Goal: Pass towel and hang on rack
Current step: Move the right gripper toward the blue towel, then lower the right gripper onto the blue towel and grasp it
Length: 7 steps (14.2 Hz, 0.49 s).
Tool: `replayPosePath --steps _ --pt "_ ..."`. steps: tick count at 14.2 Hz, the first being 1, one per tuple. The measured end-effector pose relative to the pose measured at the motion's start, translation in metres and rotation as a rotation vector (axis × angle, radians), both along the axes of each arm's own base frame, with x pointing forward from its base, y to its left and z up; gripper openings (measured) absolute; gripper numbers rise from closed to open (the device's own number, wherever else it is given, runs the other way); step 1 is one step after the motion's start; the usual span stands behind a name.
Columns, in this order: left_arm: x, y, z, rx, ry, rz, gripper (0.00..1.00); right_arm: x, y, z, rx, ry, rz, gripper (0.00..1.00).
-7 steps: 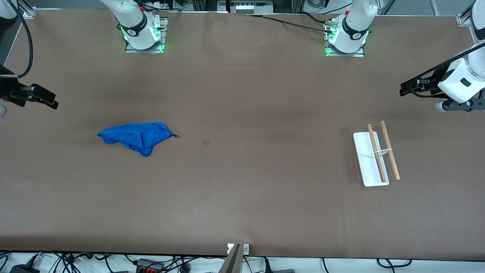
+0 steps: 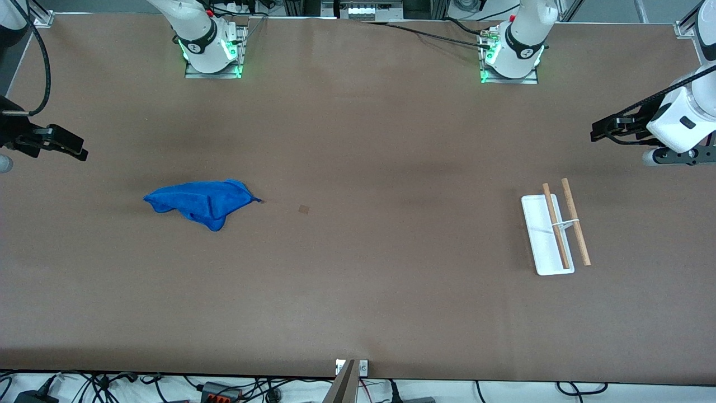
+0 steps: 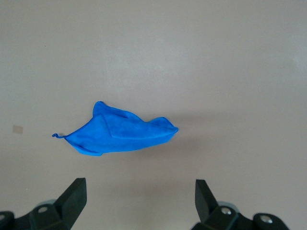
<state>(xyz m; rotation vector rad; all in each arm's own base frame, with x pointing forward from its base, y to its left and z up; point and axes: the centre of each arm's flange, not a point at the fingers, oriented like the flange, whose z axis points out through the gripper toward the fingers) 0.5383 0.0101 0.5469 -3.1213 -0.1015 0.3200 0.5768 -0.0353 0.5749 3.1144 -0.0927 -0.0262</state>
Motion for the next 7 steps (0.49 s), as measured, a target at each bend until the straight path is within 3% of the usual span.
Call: replayPosePath --steps 4,7 --pt "0.000 -0.001 0.000 0.000 0.000 -0.003 1.00 0.016 0.013 -0.056 -0.001 0.092 0.012 1.00" --pt "0.000 -0.001 0.000 -0.001 0.000 -0.008 1.00 0.036 0.048 -0.112 -0.021 0.145 -0.088 1.00"
